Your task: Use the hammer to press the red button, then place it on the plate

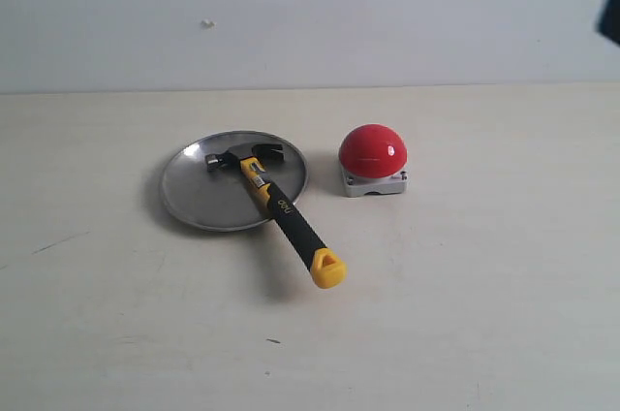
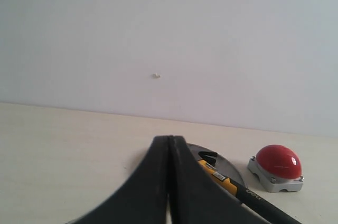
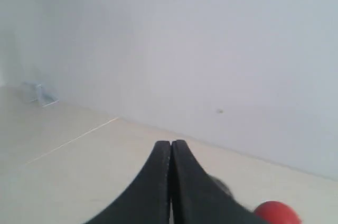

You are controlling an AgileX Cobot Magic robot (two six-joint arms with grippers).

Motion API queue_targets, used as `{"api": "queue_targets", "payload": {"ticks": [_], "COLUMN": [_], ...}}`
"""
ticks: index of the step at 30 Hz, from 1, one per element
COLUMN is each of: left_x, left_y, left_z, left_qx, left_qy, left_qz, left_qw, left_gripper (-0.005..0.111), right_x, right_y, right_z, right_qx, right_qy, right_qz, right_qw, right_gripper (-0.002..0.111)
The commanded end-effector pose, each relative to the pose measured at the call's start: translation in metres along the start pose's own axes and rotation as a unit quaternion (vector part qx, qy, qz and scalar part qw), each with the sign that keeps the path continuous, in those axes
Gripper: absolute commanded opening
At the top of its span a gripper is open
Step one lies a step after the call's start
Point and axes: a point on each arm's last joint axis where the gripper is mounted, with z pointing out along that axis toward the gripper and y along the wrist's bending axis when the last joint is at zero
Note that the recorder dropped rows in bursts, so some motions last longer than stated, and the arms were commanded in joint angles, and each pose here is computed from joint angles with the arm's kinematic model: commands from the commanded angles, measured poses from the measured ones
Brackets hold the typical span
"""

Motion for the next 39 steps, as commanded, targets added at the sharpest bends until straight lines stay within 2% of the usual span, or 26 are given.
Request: {"api": "queue_targets", "payload": {"ticks": [1,6,13,16,18,20,23,31,39], "left_x": [0.001,0.001,0.001,0.001,0.001,0.001,0.001,0.001,0.001], "left_y": [0.001,0.001,0.001,0.001,0.001,0.001,0.001,0.001,0.001], "left_z": [0.000,0.000,0.000,0.000,0.000,0.000,0.000,0.000,0.000], "left_qx": [-0.002,-0.002,-0.002,-0.002,-0.002,-0.002,-0.003,-0.003,-0.003], "left_qy": [0.003,0.003,0.003,0.003,0.003,0.003,0.003,0.003,0.003], "left_qz": [-0.002,-0.002,-0.002,-0.002,-0.002,-0.002,-0.002,-0.002,-0.002], "left_qw": [1.000,1.000,1.000,1.000,1.000,1.000,1.000,1.000,1.000], "left_gripper": [0.000,0.000,0.000,0.000,0.000,0.000,0.000,0.000,0.000], "right_x": [0.018,0.025,0.038,0.054,0.066,0.073,0.074,0.087,0.109], "right_y": [-0.011,-0.016,-0.021,-0.035,-0.041,-0.040,-0.036,-0.036,-0.037], "right_z": [-0.033,-0.053,-0.052,-0.057,-0.059,-0.061,-0.065,-0.072,-0.069], "right_qx": [0.102,0.164,0.176,0.248,0.287,0.279,0.267,0.278,0.258], "right_qy": [-0.060,-0.108,-0.097,-0.084,-0.019,0.040,0.045,0.058,0.061], "right_qz": [-0.016,-0.025,-0.019,0.028,0.014,-0.068,-0.096,-0.089,-0.082], "right_qw": [0.993,0.980,0.979,0.965,0.958,0.957,0.958,0.955,0.961], "right_gripper": [0.000,0.000,0.000,0.000,0.000,0.000,0.000,0.000,0.000]}}
